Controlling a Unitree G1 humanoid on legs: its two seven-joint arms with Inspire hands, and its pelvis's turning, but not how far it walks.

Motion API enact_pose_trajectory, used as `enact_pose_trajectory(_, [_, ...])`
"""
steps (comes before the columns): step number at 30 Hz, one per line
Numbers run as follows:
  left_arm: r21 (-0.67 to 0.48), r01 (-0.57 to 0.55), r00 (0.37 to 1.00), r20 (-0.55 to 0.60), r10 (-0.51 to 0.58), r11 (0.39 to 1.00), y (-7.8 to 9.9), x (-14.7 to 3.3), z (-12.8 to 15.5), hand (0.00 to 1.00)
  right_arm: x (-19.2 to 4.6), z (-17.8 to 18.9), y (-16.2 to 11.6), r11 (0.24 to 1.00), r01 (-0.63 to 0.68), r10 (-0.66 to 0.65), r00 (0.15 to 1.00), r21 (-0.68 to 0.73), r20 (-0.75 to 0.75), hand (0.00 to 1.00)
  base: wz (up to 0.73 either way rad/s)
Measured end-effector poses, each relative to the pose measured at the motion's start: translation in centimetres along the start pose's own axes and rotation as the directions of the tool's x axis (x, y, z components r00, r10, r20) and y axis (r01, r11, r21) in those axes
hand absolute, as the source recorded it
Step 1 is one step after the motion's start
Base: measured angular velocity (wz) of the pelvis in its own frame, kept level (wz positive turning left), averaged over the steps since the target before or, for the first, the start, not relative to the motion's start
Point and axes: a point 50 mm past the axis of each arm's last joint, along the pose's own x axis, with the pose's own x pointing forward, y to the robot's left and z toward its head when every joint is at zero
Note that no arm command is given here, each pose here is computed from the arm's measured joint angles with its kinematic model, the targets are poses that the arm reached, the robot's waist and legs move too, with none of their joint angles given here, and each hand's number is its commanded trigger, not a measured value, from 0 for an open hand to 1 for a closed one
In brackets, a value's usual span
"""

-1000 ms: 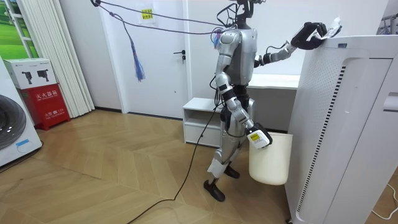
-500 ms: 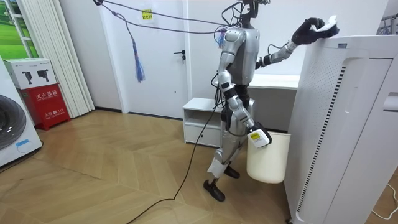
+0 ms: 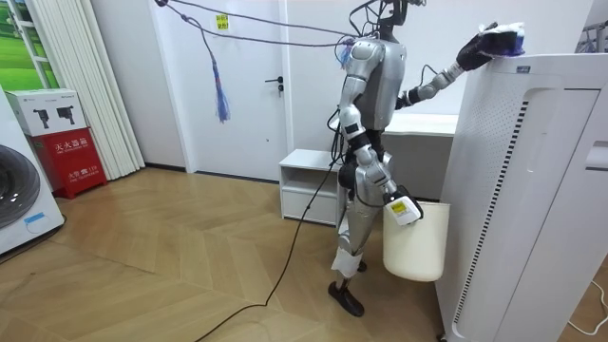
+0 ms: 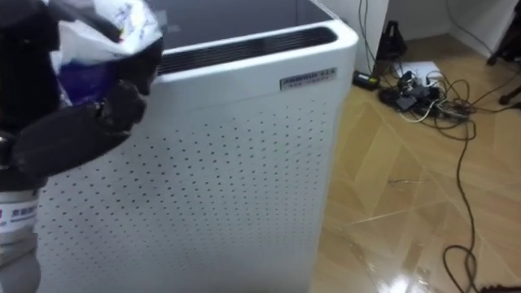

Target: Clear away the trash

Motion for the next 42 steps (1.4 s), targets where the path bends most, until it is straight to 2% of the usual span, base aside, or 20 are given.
enact_pose_trajectory(4, [-0.129,0.102,0.994,-0.013,-0.104,0.986,-1.4,0.3,-0.9,1.00,0.7,1.3,-1.1,0.999,0.040,-0.040,0.999,-0.028,0.011,1.00,0.50])
enact_pose_trajectory(9, [-0.174,0.139,0.988,-0.042,-0.148,0.975,-1.7,-0.1,-2.1,1.00,1.3,2.3,-0.2,1.000,-0.020,0.021,1.000,-0.023,0.022,1.00,0.12])
enact_pose_trajectory(14, [-0.204,0.157,0.973,-0.134,-0.186,0.966,-2.0,-1.8,-4.3,1.00,1.6,2.5,-0.1,0.999,-0.046,0.046,0.999,-0.028,0.012,1.00,0.08])
enact_pose_trajectory(15, [-0.224,0.181,0.950,-0.211,-0.229,0.958,-2.4,-3.0,-5.7,1.00,1.9,2.9,0.1,0.998,-0.051,0.051,0.999,-0.026,0.014,1.00,0.07])
enact_pose_trajectory(16, [-0.268,0.190,0.902,-0.332,-0.276,0.944,-3.1,-4.9,-7.3,1.00,2.1,3.2,0.3,0.998,-0.054,0.055,0.998,-0.025,0.022,1.00,0.07])
enact_pose_trajectory(17, [-0.286,0.192,0.866,-0.401,-0.299,0.939,-3.4,-6.0,-8.3,1.00,2.2,3.4,0.4,0.998,-0.056,0.057,0.998,-0.025,0.026,1.00,0.10])
enact_pose_trajectory(19, [-0.319,0.232,0.708,-0.592,-0.384,0.919,-4.3,-9.6,-10.8,1.00,2.7,3.7,0.8,0.997,-0.071,0.071,0.997,-0.032,0.013,1.00,0.23])
enact_pose_trajectory(22, [-0.347,0.317,0.605,-0.643,-0.470,0.883,-5.0,-11.2,-11.6,1.00,2.7,2.6,0.5,0.997,-0.064,0.063,0.997,-0.039,-0.040,1.00,0.35])
enact_pose_trajectory(29, [-0.386,0.339,0.564,-0.646,-0.514,0.858,-4.8,-11.7,-12.1,1.00,2.4,2.1,-0.5,0.996,-0.045,0.040,0.997,-0.078,-0.073,1.00,0.02])
enact_pose_trajectory(38, [-0.443,0.339,0.467,-0.687,-0.557,0.830,-5.3,-13.6,-13.1,1.00,2.5,2.7,-0.8,0.993,-0.055,0.049,0.997,-0.102,-0.064,1.00,0.00])
enact_pose_trajectory(42, [-0.430,0.391,0.423,-0.701,-0.574,0.813,-5.7,-14.1,-13.3,1.00,2.6,3.0,-0.7,0.993,-0.058,0.052,0.997,-0.105,-0.056,1.00,0.00])
